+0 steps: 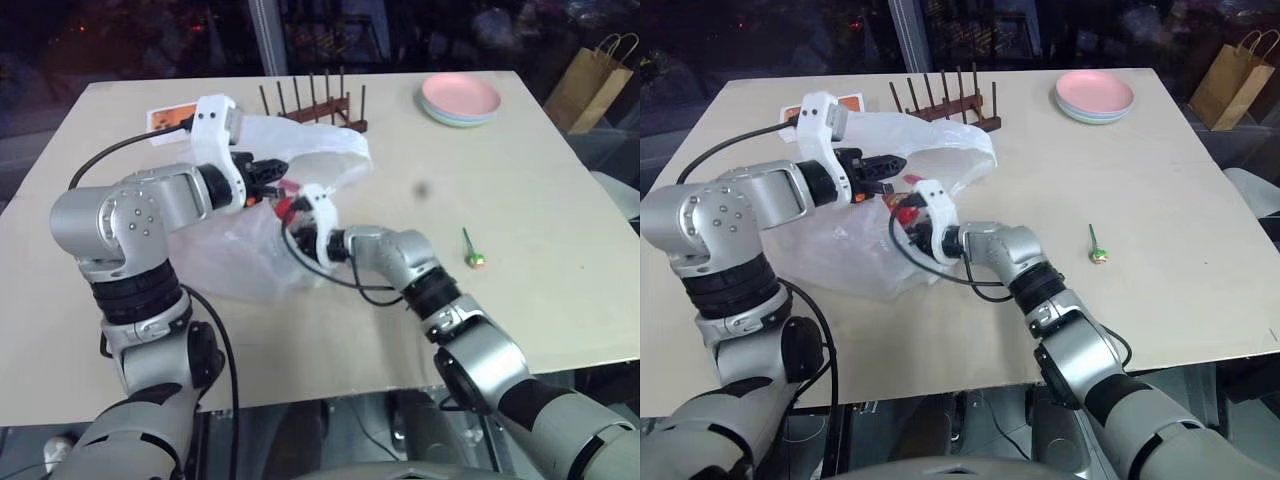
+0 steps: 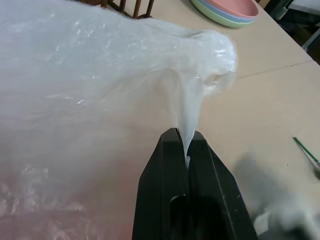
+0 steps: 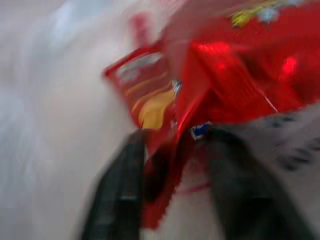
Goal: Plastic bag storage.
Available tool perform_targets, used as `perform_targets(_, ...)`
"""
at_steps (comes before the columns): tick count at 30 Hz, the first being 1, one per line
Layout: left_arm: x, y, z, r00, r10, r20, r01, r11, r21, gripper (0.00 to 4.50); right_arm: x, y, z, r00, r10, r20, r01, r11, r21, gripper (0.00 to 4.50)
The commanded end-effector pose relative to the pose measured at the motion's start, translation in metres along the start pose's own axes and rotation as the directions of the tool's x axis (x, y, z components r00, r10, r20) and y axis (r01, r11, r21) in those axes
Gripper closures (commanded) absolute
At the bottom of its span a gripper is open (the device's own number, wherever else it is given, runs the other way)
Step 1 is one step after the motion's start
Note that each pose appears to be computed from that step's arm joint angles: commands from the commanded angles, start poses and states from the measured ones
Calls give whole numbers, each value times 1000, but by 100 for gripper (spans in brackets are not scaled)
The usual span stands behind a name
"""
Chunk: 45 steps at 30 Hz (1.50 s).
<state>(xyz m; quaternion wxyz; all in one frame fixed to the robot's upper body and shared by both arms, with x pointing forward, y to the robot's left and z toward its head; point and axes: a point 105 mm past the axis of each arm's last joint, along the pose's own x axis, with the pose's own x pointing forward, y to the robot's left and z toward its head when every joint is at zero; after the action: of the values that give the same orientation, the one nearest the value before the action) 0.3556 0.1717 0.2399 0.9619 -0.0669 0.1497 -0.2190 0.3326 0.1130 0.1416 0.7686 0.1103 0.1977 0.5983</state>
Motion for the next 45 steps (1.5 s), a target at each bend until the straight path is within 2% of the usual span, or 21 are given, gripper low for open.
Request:
perform_targets(1,-9,6,9,997,33,64,-34,999,10,450,-12,23,43,983,63,172,-39,989,-142,74)
perform_targets(3,-8,9,8,997,44,65,-45,999,5,450,-33,13,52,977,-1,212,50,973,-224,74)
perform_targets(4,-7,12,7,996,52,66,-52,999,-2,450,-55,5,61,965,-52,257,117,962,-246,74)
perform_targets(7,-2,15,4,996,55,68,-55,998,-14,450,-105,3,71,935,-137,327,246,915,-318,6)
perform_targets(11,5,12,3,997,30,69,-29,999,-15,450,-145,9,71,884,-248,396,394,851,-347,2)
perform_targets(13,8,9,4,997,7,74,-6,1000,-5,450,-162,15,68,868,-265,419,409,860,-304,2)
perform_targets(16,12,5,6,997,-17,71,16,1000,8,450,-200,6,57,801,-421,426,558,782,-277,2)
perform_targets(20,17,-4,8,996,-61,71,59,998,30,450,-249,-23,41,647,-660,383,760,600,-249,2)
perform_targets(21,19,-7,7,995,-75,68,72,997,38,450,-255,-29,39,611,-693,382,788,579,-209,2)
perform_targets(23,22,-14,5,993,-106,61,103,993,51,450,-253,-35,35,595,-710,377,798,578,-172,2)
perform_targets(27,24,-16,2,991,-118,62,113,990,79,450,-220,-32,18,696,-652,302,715,667,-209,2)
perform_targets(28,25,-12,5,992,-107,72,100,991,87,450,-194,-26,9,769,-587,252,637,733,-237,2)
perform_targets(30,28,-8,10,990,-101,99,90,990,105,450,-154,-15,-3,861,-476,179,508,817,-272,2)
perform_targets(32,38,-7,21,987,-101,124,86,988,125,450,-126,-7,4,902,-390,185,430,851,-302,2)
perform_targets(36,64,-11,54,977,-137,164,96,968,234,450,-99,-3,46,893,-331,303,422,850,-315,2)
perform_targets(38,73,-13,67,974,-155,166,100,950,296,450,-94,-4,65,866,-341,367,456,839,-295,2)
perform_targets(40,80,-18,77,969,-188,160,122,928,352,450,-96,-11,83,810,-390,439,530,808,-259,2)
perform_targets(42,83,-23,85,961,-223,165,148,915,375,450,-103,-23,91,754,-451,477,595,777,-205,2)
perform_targets(45,85,-24,89,956,-241,170,162,912,377,450,-109,-31,90,728,-488,481,633,747,-201,2)
